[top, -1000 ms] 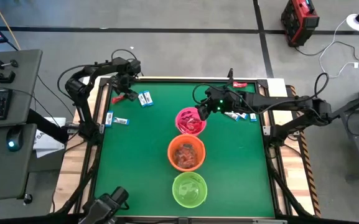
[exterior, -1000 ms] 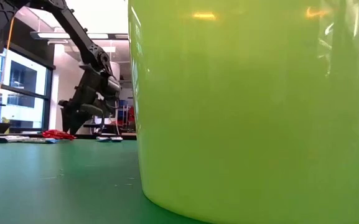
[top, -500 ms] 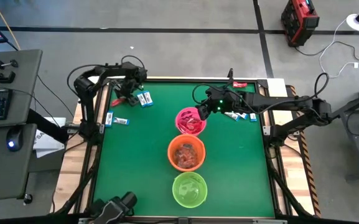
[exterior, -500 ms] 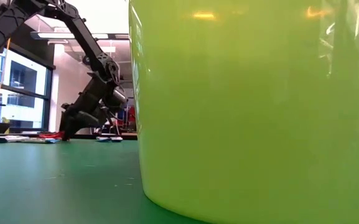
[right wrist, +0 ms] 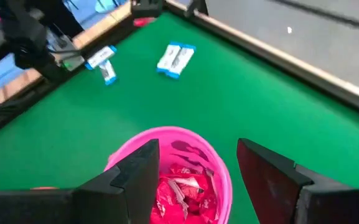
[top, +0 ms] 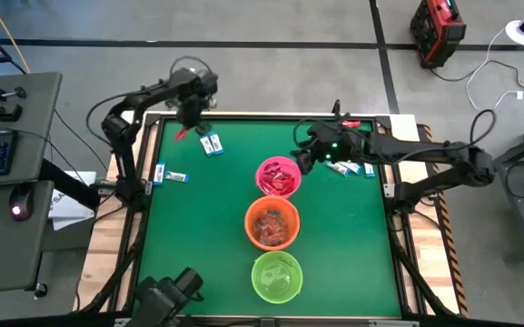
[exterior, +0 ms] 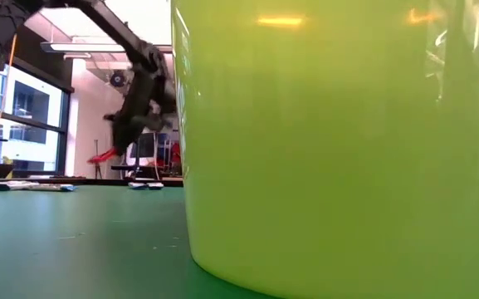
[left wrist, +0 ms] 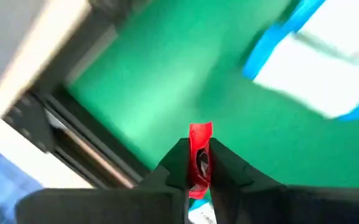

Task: Sort candy by brand, put in halloween buckets
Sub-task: Put the red chocolate into the pink bucket

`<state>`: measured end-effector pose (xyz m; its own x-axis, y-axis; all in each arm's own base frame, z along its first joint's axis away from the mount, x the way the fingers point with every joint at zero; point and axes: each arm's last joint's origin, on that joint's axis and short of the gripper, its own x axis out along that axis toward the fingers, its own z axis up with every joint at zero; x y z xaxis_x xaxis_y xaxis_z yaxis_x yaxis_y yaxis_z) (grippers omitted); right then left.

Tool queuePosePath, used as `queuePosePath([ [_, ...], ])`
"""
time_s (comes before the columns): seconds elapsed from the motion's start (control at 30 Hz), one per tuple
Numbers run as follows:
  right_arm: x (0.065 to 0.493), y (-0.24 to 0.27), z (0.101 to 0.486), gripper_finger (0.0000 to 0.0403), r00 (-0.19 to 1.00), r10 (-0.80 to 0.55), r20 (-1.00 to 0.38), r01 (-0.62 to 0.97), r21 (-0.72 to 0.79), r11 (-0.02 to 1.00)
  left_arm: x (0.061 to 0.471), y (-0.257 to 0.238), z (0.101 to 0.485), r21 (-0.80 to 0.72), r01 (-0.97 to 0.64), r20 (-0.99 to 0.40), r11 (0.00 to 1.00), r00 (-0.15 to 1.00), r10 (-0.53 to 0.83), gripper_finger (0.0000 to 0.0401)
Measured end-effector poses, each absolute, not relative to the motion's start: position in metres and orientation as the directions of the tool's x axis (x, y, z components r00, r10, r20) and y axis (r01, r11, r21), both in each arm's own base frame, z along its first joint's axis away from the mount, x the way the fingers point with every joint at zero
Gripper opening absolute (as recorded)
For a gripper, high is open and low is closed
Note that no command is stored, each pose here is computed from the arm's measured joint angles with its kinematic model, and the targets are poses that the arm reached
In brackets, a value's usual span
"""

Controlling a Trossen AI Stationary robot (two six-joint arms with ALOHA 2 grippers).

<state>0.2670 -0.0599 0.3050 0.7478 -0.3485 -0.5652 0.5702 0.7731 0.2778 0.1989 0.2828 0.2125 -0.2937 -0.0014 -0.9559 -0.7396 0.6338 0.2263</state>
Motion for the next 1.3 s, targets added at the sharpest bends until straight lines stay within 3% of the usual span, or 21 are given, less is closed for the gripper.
queuePosePath([
  [0.27,0.236,-0.057,0.325,0.0209,0.708,-0.459,-0.537,0.635,0.197,0.747,0.217,0.249,0.301,0.051,-0.806,-0.971,0.589,0.098,0.218,0.0012],
  [0.6,0.225,-0.057,0.326,0.0209,0.653,-0.51,-0.56,0.68,0.136,0.721,0.248,0.167,0.363,-0.111,-0.739,-0.849,0.665,0.418,0.322,0.0014],
  [0.9,0.22,-0.057,0.32,0.0209,0.587,-0.536,-0.607,0.697,0.042,0.716,0.298,0.111,0.373,-0.293,-0.555,-0.72,0.779,0.664,0.202,0.0014],
  [1.1,0.208,-0.057,0.311,0.0209,0.445,-0.587,-0.676,0.745,-0.083,0.662,0.326,0.078,0.376,-0.333,-0.407,-0.62,0.85,0.774,0.128,0.0014],
  [1.3,0.205,-0.057,0.308,0.0209,0.406,-0.595,-0.693,0.747,-0.124,0.653,0.336,0.056,0.383,-0.307,-0.296,-0.554,0.904,0.829,0.083,0.0014],
])
